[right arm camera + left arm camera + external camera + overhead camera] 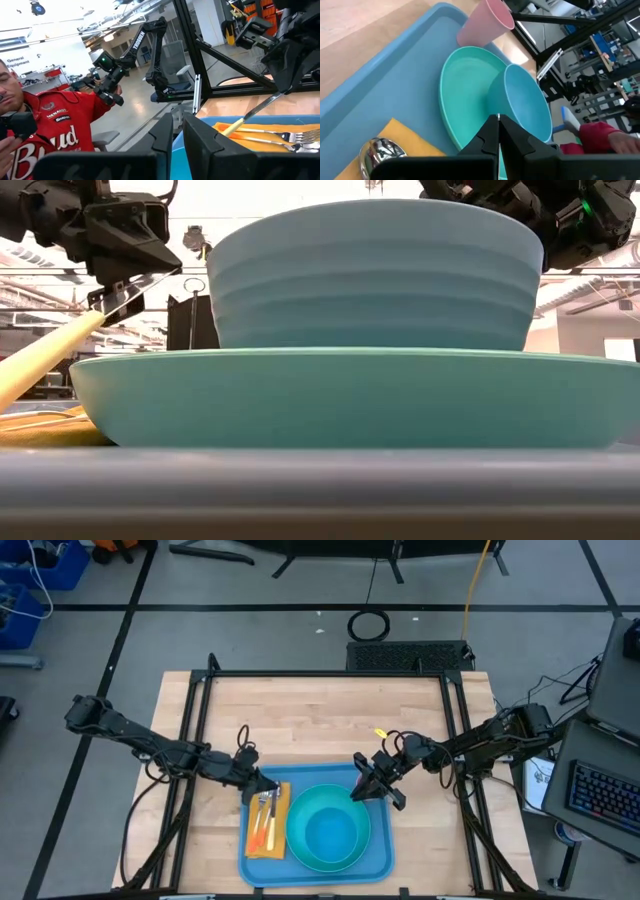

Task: Set up tray
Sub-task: Put the white table knife on the top of the yellow table napkin to the right of the orange spoon

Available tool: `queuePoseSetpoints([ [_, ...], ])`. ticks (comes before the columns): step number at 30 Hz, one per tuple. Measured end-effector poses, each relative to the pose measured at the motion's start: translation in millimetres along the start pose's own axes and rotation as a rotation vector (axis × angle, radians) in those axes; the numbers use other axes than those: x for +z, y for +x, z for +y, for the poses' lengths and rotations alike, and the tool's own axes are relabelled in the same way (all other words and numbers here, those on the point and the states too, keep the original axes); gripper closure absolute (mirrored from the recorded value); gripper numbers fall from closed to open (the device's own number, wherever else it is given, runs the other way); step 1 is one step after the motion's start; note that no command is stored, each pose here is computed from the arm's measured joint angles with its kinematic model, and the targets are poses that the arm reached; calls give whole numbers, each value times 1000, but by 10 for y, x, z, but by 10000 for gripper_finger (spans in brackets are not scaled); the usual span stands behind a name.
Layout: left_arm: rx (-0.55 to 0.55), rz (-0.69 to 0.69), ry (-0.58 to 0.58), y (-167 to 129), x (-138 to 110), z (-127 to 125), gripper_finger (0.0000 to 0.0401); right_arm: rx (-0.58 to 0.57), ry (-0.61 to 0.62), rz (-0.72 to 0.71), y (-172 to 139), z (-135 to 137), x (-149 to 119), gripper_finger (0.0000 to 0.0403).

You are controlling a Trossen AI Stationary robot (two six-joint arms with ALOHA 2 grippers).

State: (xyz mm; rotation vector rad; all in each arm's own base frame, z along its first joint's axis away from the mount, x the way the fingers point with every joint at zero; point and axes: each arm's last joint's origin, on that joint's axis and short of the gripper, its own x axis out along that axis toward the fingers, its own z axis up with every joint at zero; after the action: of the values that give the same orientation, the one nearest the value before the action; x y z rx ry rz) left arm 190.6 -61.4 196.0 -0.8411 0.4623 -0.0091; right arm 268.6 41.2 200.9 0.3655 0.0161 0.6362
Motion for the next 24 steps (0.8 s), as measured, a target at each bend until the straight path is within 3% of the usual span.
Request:
queuePoseSetpoints([
  [24, -43, 4, 14, 24, 8, -25, 398, -9, -1, 8, 0, -6, -10, 369],
])
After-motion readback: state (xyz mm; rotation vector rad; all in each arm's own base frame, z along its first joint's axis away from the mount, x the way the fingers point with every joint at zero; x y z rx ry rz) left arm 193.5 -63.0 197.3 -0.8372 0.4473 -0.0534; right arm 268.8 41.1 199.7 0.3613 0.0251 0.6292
